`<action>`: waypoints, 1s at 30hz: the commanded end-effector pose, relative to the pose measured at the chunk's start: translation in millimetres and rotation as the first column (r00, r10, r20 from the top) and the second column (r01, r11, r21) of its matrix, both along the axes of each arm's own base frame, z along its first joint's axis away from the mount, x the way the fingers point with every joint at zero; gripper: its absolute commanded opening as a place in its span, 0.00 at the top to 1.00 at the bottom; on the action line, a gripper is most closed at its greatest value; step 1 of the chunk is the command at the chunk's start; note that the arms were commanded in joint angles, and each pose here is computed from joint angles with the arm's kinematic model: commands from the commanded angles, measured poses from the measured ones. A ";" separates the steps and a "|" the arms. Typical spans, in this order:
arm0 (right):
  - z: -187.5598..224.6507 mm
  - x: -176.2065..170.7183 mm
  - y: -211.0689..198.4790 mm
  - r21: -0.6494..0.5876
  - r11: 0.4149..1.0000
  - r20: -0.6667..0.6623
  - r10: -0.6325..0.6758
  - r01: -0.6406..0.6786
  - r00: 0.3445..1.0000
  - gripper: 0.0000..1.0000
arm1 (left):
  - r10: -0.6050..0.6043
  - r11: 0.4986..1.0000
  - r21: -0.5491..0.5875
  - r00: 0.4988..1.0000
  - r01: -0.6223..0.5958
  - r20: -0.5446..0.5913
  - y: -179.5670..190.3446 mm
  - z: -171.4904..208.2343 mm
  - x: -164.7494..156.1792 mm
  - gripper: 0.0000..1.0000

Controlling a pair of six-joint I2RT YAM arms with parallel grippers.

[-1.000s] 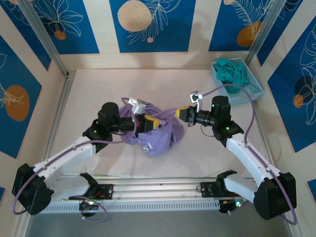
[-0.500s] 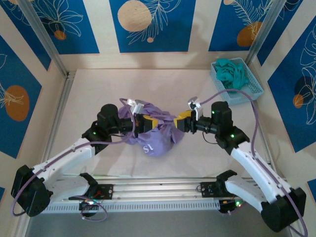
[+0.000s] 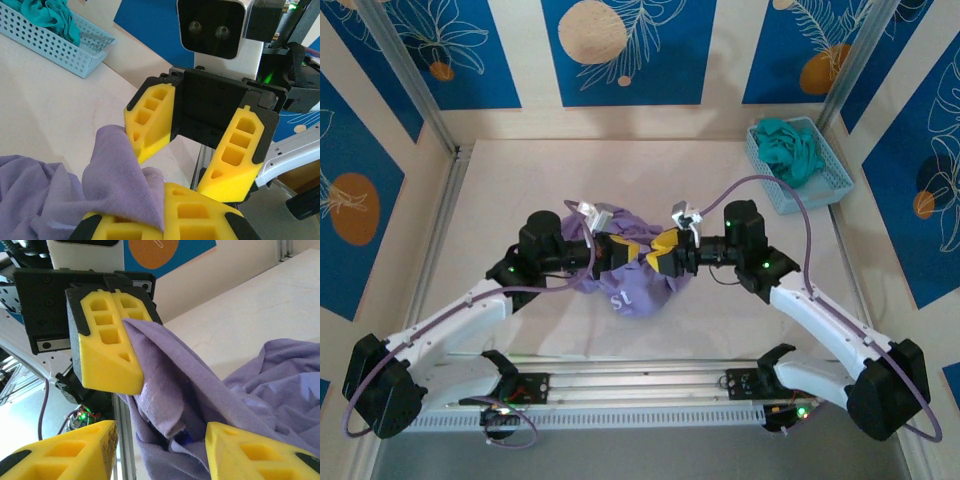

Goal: Fold the inside-out t-shirt

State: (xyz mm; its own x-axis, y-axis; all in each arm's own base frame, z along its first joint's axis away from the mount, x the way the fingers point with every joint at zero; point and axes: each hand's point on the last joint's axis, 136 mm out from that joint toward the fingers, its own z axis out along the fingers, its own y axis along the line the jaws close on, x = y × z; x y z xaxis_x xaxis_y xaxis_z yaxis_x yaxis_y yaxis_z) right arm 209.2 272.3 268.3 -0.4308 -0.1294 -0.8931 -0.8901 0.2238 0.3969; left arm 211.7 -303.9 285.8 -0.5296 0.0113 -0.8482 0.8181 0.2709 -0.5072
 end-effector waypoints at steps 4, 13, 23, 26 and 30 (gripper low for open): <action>10.7 -5.3 10.1 0.031 0.997 0.024 0.071 -0.071 0.997 0.58 | 0.005 1.000 -0.029 0.998 -0.003 0.067 2.5 23.6 0.8 1.00; 17.1 -5.0 8.3 0.043 0.998 0.037 0.054 -0.055 0.998 0.91 | 0.004 1.000 -0.026 0.998 -0.002 0.065 2.2 22.3 0.9 1.00; 46.7 -16.5 2.4 0.089 0.994 0.032 0.060 -0.062 0.998 1.00 | 0.086 0.992 0.089 0.993 -0.094 0.086 14.5 -4.8 10.3 0.71; 55.8 -18.2 2.1 0.097 0.993 0.018 0.062 -0.063 0.998 1.00 | 0.095 0.990 0.094 0.993 -0.102 0.076 18.7 -12.5 7.3 0.59; 65.6 -17.4 2.2 0.101 0.993 -0.008 0.054 -0.053 0.999 1.00 | 0.057 0.997 0.049 0.997 -0.060 0.053 15.9 -10.6 -2.8 0.51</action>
State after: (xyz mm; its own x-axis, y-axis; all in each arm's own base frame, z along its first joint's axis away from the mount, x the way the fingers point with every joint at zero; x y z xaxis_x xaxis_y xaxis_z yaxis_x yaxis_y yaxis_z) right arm 198.1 275.7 317.0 -0.4135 -0.0704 -0.9078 -0.9037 0.1536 0.3997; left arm 213.6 -289.5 274.5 -0.4921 0.0369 -0.8698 0.8172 0.3639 -0.4469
